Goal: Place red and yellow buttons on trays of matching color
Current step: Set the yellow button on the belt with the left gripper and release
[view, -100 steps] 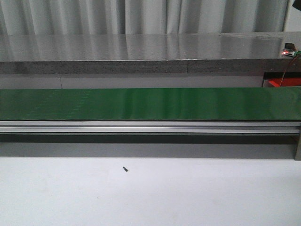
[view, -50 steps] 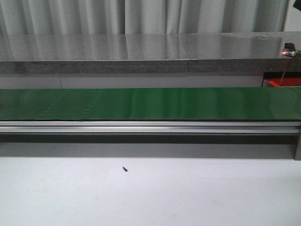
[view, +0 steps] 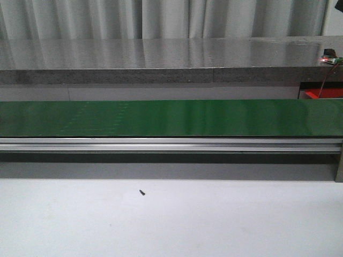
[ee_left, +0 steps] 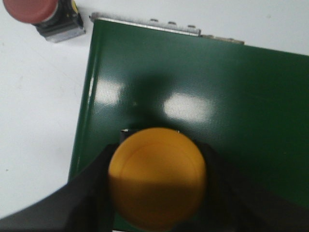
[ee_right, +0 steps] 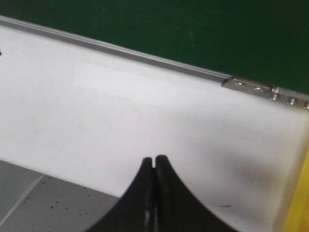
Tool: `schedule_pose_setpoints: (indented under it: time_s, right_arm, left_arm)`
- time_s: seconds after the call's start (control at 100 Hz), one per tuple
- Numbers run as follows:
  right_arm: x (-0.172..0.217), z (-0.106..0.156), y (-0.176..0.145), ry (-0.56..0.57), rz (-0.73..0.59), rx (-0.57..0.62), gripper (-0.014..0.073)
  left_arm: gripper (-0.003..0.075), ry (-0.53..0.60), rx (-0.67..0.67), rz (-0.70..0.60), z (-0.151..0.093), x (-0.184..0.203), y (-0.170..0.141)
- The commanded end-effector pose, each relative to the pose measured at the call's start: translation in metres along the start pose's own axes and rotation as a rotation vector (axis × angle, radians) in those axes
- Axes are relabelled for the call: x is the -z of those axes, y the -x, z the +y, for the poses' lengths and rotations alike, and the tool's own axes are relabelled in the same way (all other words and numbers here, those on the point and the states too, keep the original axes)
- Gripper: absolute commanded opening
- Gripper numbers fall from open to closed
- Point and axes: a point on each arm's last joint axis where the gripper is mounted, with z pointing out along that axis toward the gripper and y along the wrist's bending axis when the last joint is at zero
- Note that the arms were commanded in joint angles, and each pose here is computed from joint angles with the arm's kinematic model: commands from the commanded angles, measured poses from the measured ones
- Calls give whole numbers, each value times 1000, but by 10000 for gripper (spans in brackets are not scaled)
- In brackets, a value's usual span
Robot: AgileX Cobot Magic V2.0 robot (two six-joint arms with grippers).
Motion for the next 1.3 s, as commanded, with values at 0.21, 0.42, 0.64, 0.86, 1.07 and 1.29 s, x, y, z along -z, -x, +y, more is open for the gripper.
schedule_pose_setpoints:
  time_s: [0.21,0.42,0.64,0.86,1.07,1.29]
  right_arm:
    - [13,4,5,28,-70,-5,-106]
    - [13,4,5,28,-70,-5,-106]
    - [13,4,5,28,-72,-5,-106]
    - [13,4,5,28,-73,-5,-106]
    - [13,4,5,28,-70,-5,-106]
    - [13,4,5,28,-70,-5,-106]
  left_arm:
    - [388,-2,-31,-69,-3,23,5]
    - [601,-7,-30,-78,-4,32,5]
    - [600,-11,-33,-196,-7,74,2]
    - [600,-10,10,-315,-4,102,1]
    - [600,17,170,-391,23,99,10]
    - [600,-5,359,-361,53,67,17]
